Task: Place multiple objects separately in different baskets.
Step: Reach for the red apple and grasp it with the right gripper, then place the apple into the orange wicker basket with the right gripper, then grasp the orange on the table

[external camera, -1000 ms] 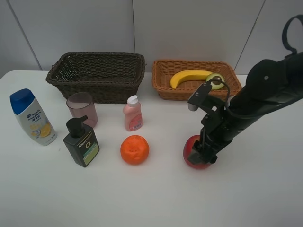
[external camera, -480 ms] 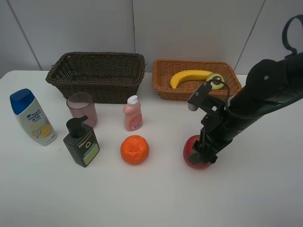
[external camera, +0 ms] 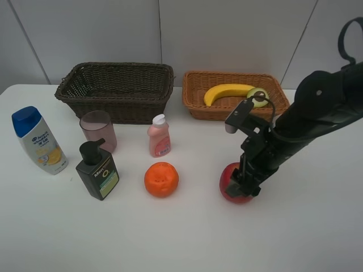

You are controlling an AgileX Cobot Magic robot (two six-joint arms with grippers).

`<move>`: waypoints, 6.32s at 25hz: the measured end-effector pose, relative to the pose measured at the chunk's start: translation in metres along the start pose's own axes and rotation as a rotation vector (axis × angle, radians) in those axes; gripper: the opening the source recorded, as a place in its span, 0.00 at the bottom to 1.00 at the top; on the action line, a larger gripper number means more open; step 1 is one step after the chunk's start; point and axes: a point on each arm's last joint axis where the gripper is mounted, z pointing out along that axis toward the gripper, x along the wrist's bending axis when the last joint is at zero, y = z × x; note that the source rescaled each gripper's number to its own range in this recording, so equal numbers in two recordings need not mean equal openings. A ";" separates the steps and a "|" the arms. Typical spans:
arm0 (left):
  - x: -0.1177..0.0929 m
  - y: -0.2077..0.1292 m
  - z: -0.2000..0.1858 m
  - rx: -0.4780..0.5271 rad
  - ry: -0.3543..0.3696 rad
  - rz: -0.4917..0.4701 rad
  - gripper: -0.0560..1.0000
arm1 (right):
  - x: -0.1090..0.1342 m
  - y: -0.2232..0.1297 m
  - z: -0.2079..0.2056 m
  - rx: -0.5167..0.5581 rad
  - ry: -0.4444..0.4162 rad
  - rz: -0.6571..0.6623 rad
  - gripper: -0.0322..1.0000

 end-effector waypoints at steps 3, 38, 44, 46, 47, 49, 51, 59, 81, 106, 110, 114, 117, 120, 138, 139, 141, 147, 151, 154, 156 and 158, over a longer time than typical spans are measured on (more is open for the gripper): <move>0.000 0.000 0.000 0.000 0.000 0.000 1.00 | 0.001 0.003 -0.003 0.016 0.028 -0.003 0.70; 0.000 0.000 0.000 0.000 0.000 0.000 1.00 | -0.080 0.125 -0.129 -0.249 -0.334 -0.240 0.70; 0.000 0.000 0.000 0.000 0.000 0.000 1.00 | -0.114 0.124 -0.118 -0.312 -0.442 -0.188 0.70; 0.000 0.000 0.000 0.000 0.000 0.000 1.00 | -0.124 0.123 -0.111 -0.324 -0.468 -0.174 0.70; 0.000 0.000 0.000 0.000 0.000 0.000 1.00 | -0.129 0.122 -0.106 -0.327 -0.477 -0.166 0.70; 0.000 0.000 0.000 0.000 0.000 0.000 1.00 | -0.137 0.122 -0.095 -0.330 -0.484 -0.151 0.70; 0.000 0.000 0.000 0.000 0.000 0.000 1.00 | -0.144 0.121 -0.085 -0.336 -0.490 -0.132 0.70; 0.000 0.000 0.000 0.000 0.000 0.000 1.00 | -0.157 0.118 -0.038 -0.308 -0.471 -0.113 0.70; 0.000 0.000 0.000 0.000 0.000 0.000 1.00 | -0.172 0.109 -0.012 -0.297 -0.483 -0.078 0.70; 0.000 0.000 0.000 0.000 0.000 0.000 1.00 | -0.170 0.110 -0.012 -0.318 -0.451 -0.020 1.00; 0.000 0.000 0.000 0.000 0.000 0.000 1.00 | -0.171 0.110 -0.012 -0.318 -0.451 -0.021 1.00; 0.000 0.000 0.000 0.000 0.000 0.000 1.00 | -0.170 0.110 -0.012 -0.316 -0.450 -0.022 1.00; 0.000 0.000 0.000 0.000 0.000 0.000 1.00 | -0.170 0.110 -0.012 -0.316 -0.450 -0.022 1.00; 0.000 0.000 0.000 0.000 0.000 0.000 1.00 | -0.170 0.110 -0.012 -0.316 -0.450 -0.022 1.00; 0.000 0.000 0.000 0.000 0.000 0.000 1.00 | -0.165 0.111 -0.030 -0.309 -0.430 -0.024 1.00; 0.000 0.000 0.000 0.000 0.000 0.000 1.00 | -0.164 0.111 -0.033 -0.308 -0.426 -0.024 1.00; 0.000 0.000 0.000 0.000 0.000 0.000 1.00 | -0.161 0.110 -0.037 -0.301 -0.414 -0.021 1.00; 0.000 0.000 0.000 0.000 0.000 0.000 1.00 | -0.151 0.109 -0.065 -0.298 -0.377 0.019 1.00; 0.000 0.000 0.000 0.000 0.000 0.000 1.00 | -0.140 0.109 -0.080 -0.279 -0.343 0.012 1.00; 0.000 0.000 0.000 0.000 0.000 0.000 1.00 | -0.129 0.111 -0.087 -0.262 -0.306 0.008 1.00; 0.000 0.000 0.000 0.000 0.000 0.000 1.00 | -0.120 0.114 -0.089 -0.253 -0.278 0.024 1.00; 0.000 0.000 0.000 0.000 0.000 0.000 1.00 | -0.110 0.117 -0.088 -0.232 -0.240 0.037 1.00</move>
